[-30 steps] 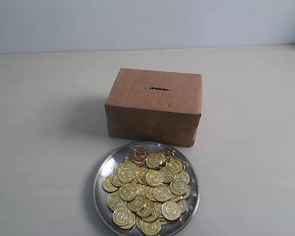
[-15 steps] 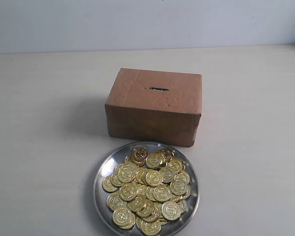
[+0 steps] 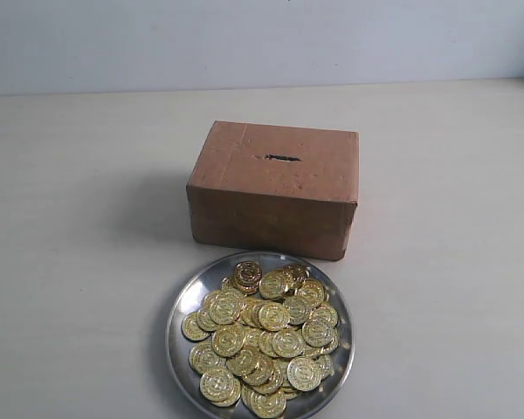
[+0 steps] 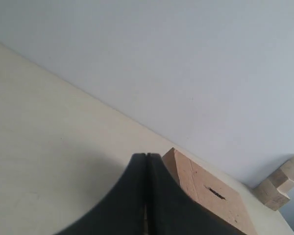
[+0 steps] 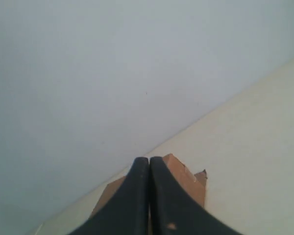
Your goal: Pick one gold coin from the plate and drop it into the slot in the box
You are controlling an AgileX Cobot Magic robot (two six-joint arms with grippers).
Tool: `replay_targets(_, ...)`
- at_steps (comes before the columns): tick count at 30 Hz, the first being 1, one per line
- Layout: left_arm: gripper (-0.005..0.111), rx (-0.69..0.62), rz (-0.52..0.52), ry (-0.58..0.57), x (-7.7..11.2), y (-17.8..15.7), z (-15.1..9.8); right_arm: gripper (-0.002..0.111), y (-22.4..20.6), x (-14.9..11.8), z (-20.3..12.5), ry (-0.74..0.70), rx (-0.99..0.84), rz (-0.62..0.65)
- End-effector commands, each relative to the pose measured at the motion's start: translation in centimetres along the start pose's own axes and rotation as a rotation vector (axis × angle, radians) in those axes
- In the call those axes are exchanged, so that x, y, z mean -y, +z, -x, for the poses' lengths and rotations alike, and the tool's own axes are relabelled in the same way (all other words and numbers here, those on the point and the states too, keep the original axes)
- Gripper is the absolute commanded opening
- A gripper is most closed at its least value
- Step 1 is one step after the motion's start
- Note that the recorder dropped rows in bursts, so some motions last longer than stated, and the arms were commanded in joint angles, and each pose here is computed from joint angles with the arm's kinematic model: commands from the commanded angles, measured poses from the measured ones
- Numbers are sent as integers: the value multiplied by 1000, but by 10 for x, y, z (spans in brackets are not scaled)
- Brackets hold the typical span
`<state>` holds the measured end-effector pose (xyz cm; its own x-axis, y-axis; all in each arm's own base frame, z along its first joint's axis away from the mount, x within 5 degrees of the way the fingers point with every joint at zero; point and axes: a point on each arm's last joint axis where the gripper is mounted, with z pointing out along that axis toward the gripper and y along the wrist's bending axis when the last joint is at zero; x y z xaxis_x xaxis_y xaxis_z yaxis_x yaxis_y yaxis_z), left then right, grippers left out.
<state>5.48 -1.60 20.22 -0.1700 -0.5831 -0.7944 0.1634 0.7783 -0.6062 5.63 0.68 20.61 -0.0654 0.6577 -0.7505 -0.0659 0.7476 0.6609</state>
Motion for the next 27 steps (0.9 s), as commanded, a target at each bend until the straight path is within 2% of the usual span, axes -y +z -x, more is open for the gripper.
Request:
replay_targets(1, 0, -40, -7, -20, 0, -1, -4, 0, -1, 0, -5, -17, -63, 0)
replay_targets(7, 0, -53, -18, -37, 3, -1, -3, 0, -15, -43, 35, -176, -37, 125)
replay_targets(9, 0, -44, -44, -40, 12, -4, 6, 0, -17, -63, 53, -233, -62, 146)
replay_targets(12, 0, -12, -96, 50, 29, -10, 24, 0, -13, -91, 80, -351, -107, 164)
replay_targets(15, 0, 68, -133, 208, 44, -18, 44, 0, 10, -116, 101, -453, -217, 160)
replay_targets(18, 0, 131, -139, 490, 53, -24, 56, 0, 45, -132, 105, -522, -409, 186)
replay_targets(20, 0, 150, -130, 683, 54, -25, 57, 0, 73, -142, 100, -525, -564, 251)
replay_targets(22, 0, 151, -123, 828, 54, -24, 56, 0, 99, -151, 91, -527, -689, 340)
replay_targets(24, 0, 136, -128, 892, 54, -24, 54, 0, 126, -156, 75, -532, -811, 419)
replay_targets(27, 0, 119, -127, 891, 51, -23, 51, 0, 159, -158, 49, -569, -975, 462)
